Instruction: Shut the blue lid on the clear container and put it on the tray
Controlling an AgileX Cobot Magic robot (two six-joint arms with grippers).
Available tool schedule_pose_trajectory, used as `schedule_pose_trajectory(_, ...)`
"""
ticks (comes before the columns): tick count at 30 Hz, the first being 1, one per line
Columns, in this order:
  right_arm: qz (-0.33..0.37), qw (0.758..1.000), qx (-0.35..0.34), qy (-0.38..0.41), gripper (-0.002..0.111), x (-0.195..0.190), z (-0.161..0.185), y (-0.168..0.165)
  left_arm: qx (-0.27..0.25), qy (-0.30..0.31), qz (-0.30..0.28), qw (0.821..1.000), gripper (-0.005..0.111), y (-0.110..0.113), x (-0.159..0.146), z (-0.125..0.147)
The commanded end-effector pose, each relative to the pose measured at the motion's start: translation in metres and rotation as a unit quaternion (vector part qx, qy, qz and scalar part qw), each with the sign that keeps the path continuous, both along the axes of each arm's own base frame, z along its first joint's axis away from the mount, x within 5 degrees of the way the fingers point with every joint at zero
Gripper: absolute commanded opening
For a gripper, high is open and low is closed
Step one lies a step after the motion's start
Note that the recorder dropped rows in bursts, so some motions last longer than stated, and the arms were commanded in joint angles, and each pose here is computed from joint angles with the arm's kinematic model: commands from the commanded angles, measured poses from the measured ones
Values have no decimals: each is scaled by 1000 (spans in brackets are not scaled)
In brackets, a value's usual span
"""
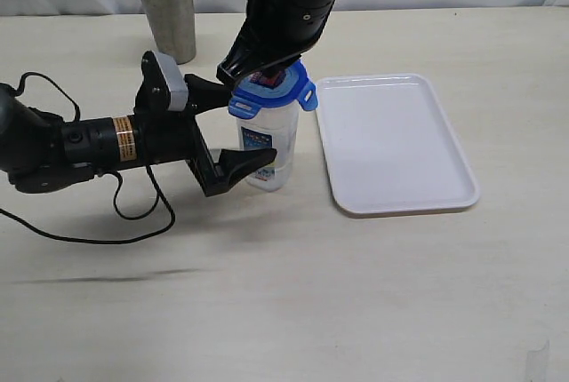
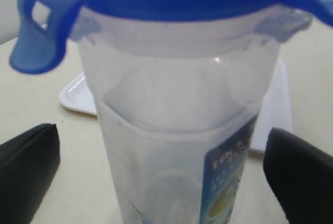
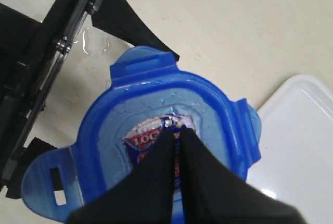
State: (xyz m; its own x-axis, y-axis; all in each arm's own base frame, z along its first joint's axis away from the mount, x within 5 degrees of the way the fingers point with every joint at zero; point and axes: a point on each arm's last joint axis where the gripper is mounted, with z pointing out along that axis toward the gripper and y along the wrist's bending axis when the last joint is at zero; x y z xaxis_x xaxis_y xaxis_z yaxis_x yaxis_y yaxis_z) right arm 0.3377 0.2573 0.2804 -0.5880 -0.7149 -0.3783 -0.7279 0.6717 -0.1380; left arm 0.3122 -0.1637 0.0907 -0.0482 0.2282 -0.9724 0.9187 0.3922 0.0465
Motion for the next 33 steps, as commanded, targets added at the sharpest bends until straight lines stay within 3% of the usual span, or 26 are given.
schedule_pose_trajectory(1, 0, 999, -16, 30, 4, -1, -13, 0, -18, 3, 12, 1000, 105, 0, 2, -6)
schedule_pose_trajectory(16, 0, 999, -17, 31, 4, -1, -13, 0, 10, 13, -24, 1000, 105, -34, 5, -29)
schedule_pose_trajectory(33, -1, 999, -17, 32, 4, -1, -13, 0, -12, -20, -28, 999, 105, -36, 6, -24)
